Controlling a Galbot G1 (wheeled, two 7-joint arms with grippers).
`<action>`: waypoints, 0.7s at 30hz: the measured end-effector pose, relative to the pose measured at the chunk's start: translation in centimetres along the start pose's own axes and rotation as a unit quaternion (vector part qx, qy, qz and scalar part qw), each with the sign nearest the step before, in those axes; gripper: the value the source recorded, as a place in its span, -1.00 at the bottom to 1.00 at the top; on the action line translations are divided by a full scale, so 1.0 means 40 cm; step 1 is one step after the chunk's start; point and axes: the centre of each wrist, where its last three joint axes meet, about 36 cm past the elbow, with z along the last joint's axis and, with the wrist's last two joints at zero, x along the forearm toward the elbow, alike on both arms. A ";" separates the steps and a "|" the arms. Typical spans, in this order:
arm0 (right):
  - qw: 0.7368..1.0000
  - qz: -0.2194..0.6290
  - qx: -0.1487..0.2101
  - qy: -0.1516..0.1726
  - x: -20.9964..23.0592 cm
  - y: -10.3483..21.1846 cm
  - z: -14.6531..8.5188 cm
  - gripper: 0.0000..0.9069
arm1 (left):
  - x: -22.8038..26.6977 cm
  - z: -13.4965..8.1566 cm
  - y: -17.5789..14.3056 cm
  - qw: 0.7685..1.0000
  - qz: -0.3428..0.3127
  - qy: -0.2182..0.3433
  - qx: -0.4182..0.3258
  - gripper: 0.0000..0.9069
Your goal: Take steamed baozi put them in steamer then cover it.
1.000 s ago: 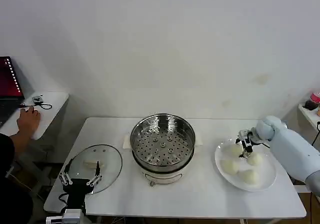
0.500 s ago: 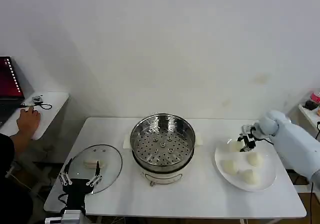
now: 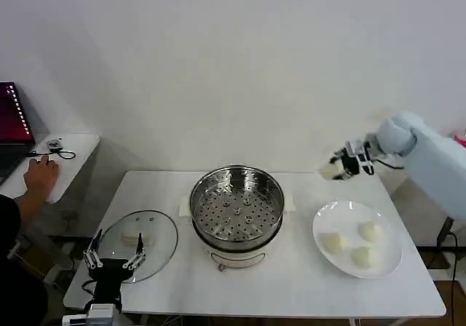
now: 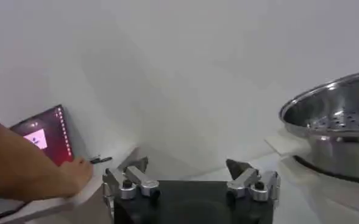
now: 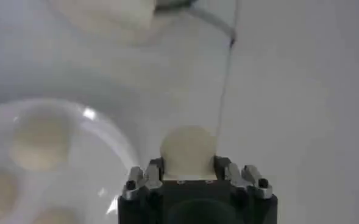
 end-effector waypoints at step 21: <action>0.960 -0.067 0.264 -0.059 -0.246 -0.098 -0.450 0.24 | 0.003 0.003 0.031 1.000 -0.020 0.004 -0.008 1.00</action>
